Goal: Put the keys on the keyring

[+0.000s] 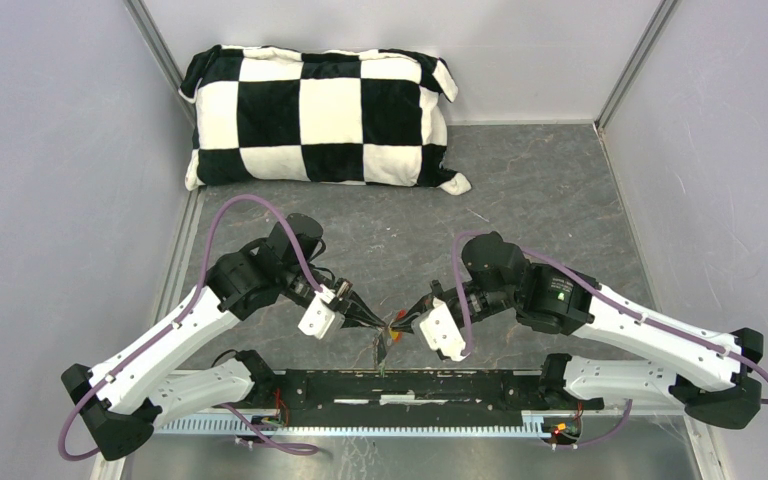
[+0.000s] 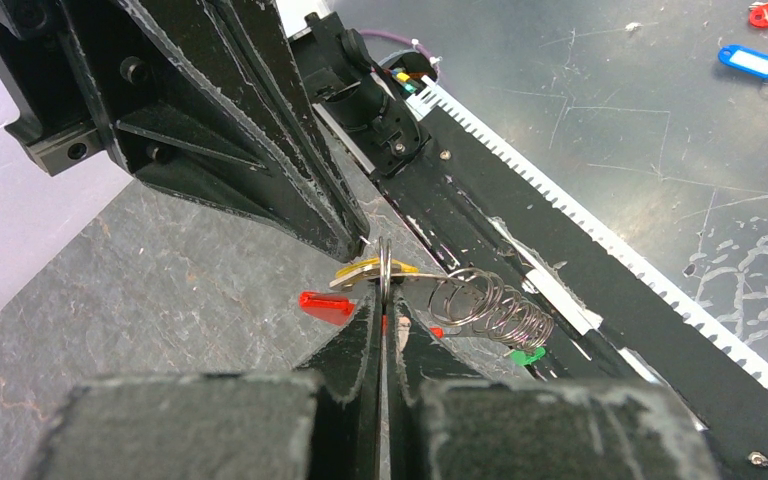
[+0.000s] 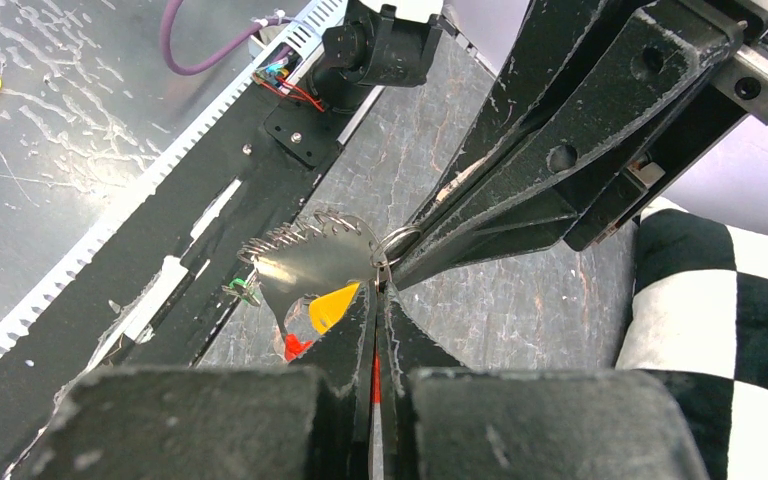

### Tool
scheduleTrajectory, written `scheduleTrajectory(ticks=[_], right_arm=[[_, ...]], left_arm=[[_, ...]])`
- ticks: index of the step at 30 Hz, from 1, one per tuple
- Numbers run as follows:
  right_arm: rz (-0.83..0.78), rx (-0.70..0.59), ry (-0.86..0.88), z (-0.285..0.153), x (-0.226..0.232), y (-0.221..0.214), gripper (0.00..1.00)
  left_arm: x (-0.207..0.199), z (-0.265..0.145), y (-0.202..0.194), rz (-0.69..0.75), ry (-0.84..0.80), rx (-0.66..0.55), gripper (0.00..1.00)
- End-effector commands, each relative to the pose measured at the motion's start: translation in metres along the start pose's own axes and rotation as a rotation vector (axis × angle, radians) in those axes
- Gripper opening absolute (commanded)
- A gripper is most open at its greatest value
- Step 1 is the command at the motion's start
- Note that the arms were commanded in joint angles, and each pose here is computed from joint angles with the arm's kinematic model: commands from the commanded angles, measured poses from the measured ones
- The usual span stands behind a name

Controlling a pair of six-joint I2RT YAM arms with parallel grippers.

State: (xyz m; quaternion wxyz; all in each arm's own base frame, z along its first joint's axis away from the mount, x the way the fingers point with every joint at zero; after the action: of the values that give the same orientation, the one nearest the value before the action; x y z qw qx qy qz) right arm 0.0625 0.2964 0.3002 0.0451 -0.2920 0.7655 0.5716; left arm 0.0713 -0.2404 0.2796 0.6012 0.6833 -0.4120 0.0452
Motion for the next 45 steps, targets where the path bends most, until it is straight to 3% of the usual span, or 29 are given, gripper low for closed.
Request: scheduleTrajectory(ticks=[1, 11, 45], right_arm=[[-0.050, -0.053, -0.031, -0.005, -0.009, 0.021, 0.00], [-0.064, -0.021, -0.096, -0.014, -0.014, 0.018, 0.01], [-0.065, -0.079, -0.060, -0.003, -0.016, 0.026, 0.00]], left_arm=[[0.005, -0.001, 0.009, 0.058, 0.007, -0.019, 0.02], [0.005, -0.001, 0.009, 0.057, 0.006, -0.022, 0.02], [0.007, 0.001, 0.006, 0.023, 0.027, -0.019, 0.02]])
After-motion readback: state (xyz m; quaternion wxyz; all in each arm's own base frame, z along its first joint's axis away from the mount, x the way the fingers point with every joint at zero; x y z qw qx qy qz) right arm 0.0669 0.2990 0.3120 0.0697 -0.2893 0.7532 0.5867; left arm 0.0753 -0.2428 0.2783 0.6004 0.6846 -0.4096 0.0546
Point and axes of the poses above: each gripper's point midway between its finger pads, its own z axis out along the fingers, its own x axis along the line the jaws close on, y = z × x, the point moved 3 cm from there along -z, back along the fingers, and after that the axes turned 8 degrees about z, right-handed, at the moved point
